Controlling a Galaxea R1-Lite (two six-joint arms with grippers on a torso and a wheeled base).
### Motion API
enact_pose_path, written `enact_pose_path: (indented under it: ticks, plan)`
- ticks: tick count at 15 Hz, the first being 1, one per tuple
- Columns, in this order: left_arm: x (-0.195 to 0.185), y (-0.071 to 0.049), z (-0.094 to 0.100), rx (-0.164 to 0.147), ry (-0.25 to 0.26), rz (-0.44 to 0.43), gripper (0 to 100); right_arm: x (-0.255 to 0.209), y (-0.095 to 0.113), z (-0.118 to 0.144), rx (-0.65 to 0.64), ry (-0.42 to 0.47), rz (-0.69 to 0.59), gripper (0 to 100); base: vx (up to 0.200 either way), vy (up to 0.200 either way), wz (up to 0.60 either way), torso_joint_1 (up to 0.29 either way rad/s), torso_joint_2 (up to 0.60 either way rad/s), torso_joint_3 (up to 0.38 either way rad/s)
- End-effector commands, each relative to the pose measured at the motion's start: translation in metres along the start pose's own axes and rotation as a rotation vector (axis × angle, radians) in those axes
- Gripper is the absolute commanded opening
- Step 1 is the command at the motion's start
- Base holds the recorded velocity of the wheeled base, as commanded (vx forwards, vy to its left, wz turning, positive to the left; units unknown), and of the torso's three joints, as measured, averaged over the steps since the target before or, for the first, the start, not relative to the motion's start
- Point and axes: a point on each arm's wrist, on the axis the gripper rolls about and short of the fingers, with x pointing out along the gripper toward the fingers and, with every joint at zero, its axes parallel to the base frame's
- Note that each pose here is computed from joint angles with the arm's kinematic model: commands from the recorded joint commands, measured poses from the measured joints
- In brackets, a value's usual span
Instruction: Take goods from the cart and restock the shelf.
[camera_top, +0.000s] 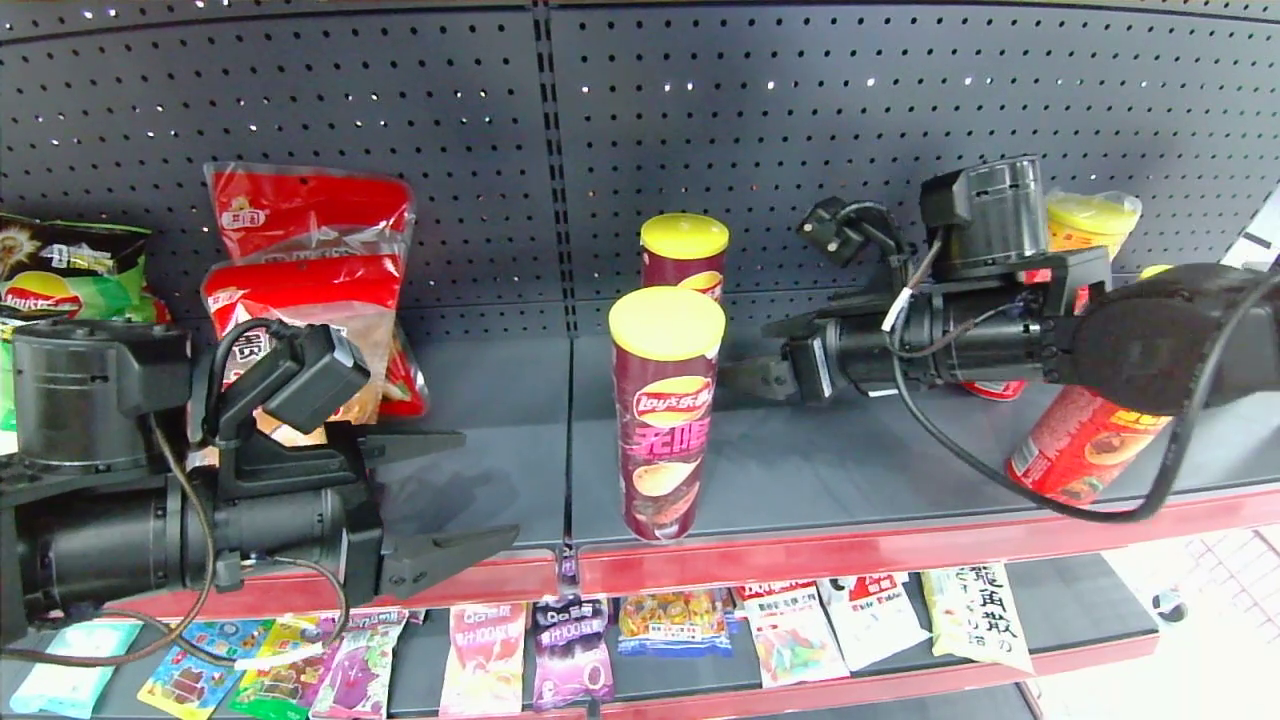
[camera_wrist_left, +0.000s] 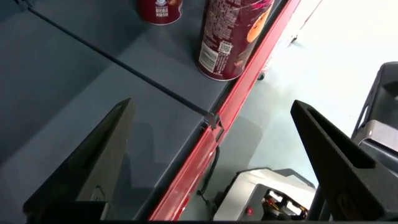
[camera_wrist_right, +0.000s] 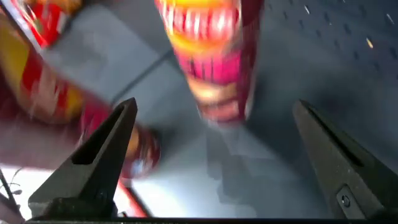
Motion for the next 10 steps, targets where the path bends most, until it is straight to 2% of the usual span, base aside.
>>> enact_pose_path:
  ticks: [1,5,7,10]
  plan:
    - [0.01,0.006,-0.001,-0.006,0.013,0.003,100,-0.031,0.009,-0.001,-0.005,-0.015,-0.033,100,0.0,0.0,0.0,0.0,0.0,0.0]
    - [0.031,0.019,-0.007,0.024,-0.004,0.016,100,-0.069,0.029,-0.016,-0.006,-0.005,-0.061,100,0.0,0.0,0.0,0.0,0.0,0.0]
    - [0.046,0.016,-0.008,0.036,0.001,-0.003,100,-0.108,0.055,-0.036,-0.015,-0.019,-0.006,100,0.0,0.0,0.0,0.0,0.0,0.0]
    - [0.058,0.014,-0.013,0.032,0.031,-0.013,100,-0.141,0.072,-0.06,-0.018,-0.038,0.043,100,0.0,0.0,0.0,0.0,0.0,0.0]
